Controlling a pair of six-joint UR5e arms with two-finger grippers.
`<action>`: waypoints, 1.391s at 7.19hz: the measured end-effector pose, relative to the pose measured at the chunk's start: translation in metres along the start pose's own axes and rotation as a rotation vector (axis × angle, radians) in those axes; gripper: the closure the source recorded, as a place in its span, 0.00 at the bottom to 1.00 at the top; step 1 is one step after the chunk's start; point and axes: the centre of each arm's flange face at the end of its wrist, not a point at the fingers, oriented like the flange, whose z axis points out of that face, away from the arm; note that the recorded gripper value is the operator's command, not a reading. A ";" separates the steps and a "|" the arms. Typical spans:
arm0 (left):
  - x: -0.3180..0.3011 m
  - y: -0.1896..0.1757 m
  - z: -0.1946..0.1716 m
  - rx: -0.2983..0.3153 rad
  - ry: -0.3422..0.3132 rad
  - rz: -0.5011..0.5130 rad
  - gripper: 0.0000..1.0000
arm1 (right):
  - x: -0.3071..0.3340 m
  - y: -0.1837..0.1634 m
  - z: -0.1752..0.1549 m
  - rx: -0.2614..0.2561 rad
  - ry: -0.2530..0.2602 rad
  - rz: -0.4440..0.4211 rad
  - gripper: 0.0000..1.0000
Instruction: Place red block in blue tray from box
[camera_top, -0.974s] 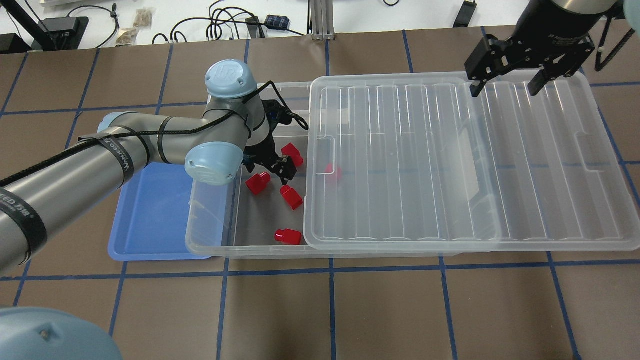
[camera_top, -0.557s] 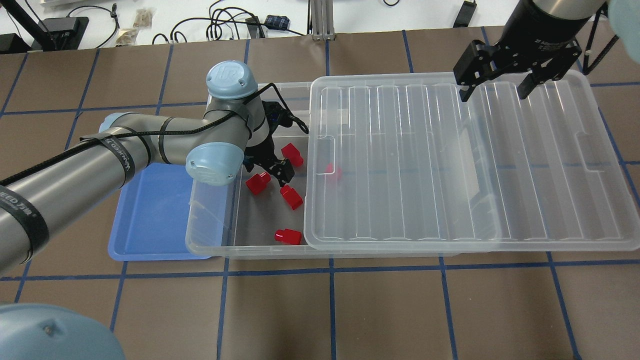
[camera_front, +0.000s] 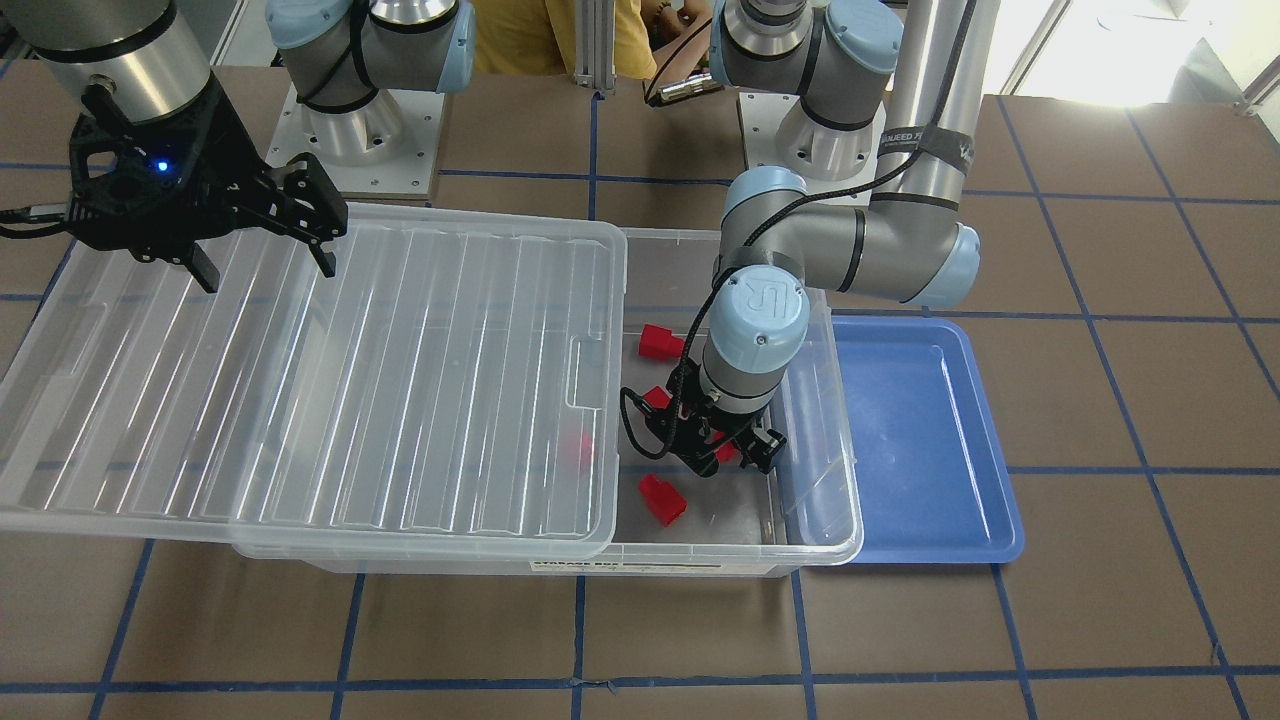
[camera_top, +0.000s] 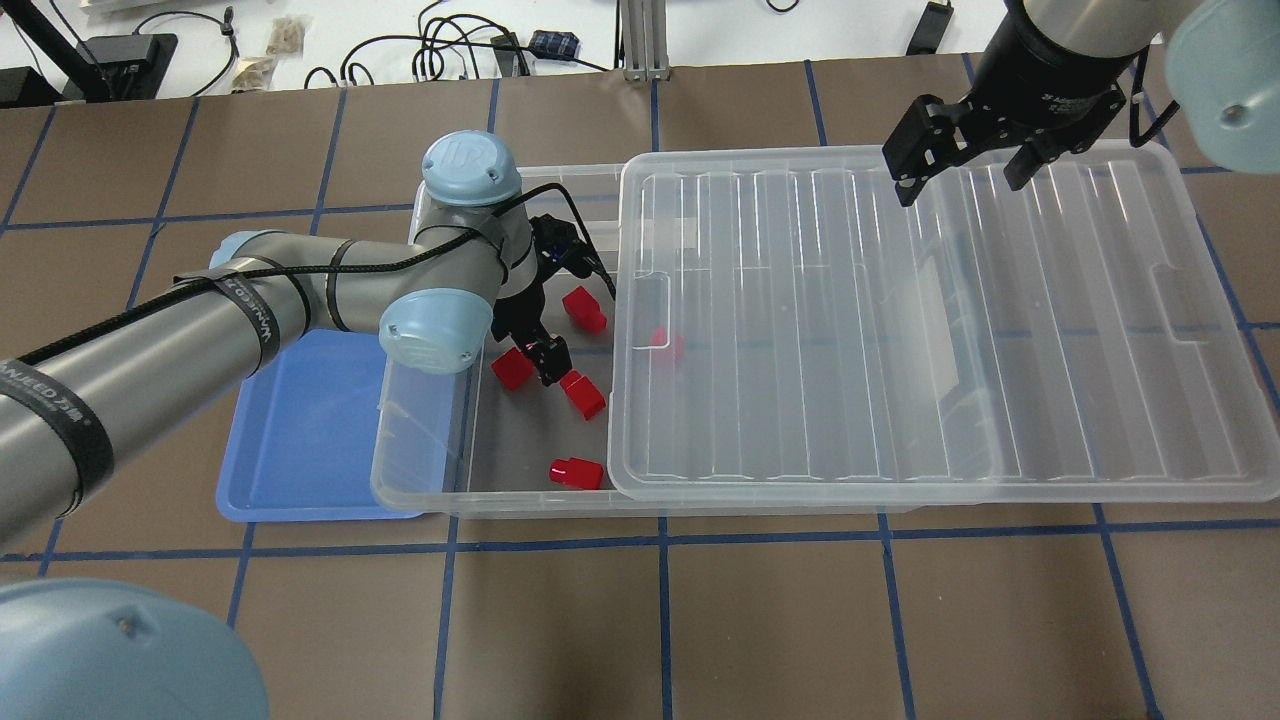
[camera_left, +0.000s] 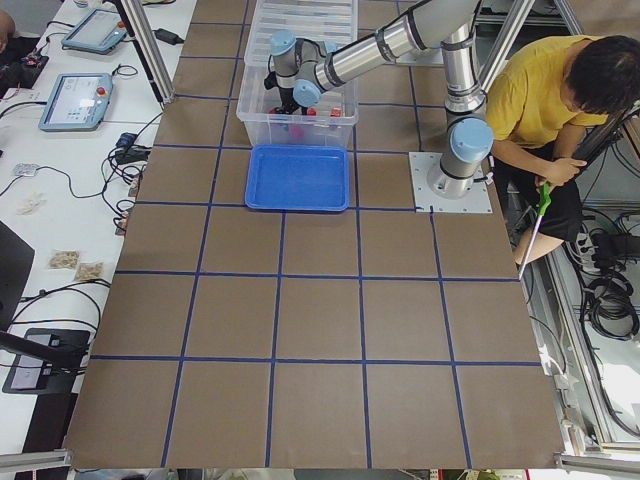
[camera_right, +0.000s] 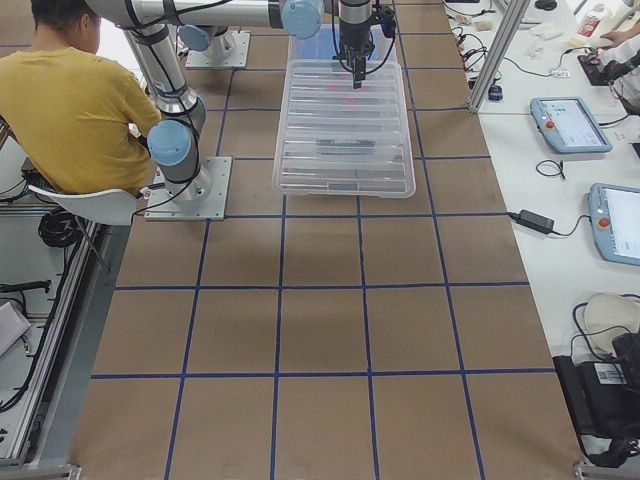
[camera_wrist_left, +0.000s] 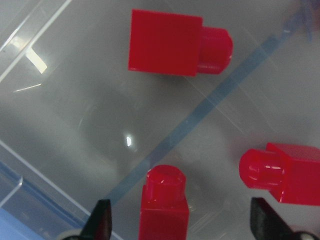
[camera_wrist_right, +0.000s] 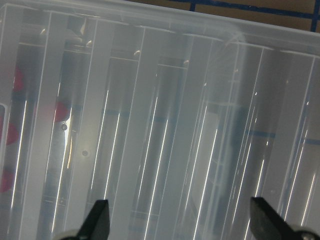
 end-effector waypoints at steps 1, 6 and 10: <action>0.000 0.000 0.002 -0.004 0.003 0.003 0.36 | 0.000 -0.001 -0.001 0.004 -0.002 0.001 0.00; -0.002 -0.001 0.010 -0.018 0.010 -0.007 0.88 | 0.000 -0.003 -0.005 0.015 -0.005 0.008 0.00; -0.002 -0.002 0.003 -0.006 0.001 -0.042 0.95 | 0.001 -0.006 -0.004 0.027 -0.003 0.011 0.00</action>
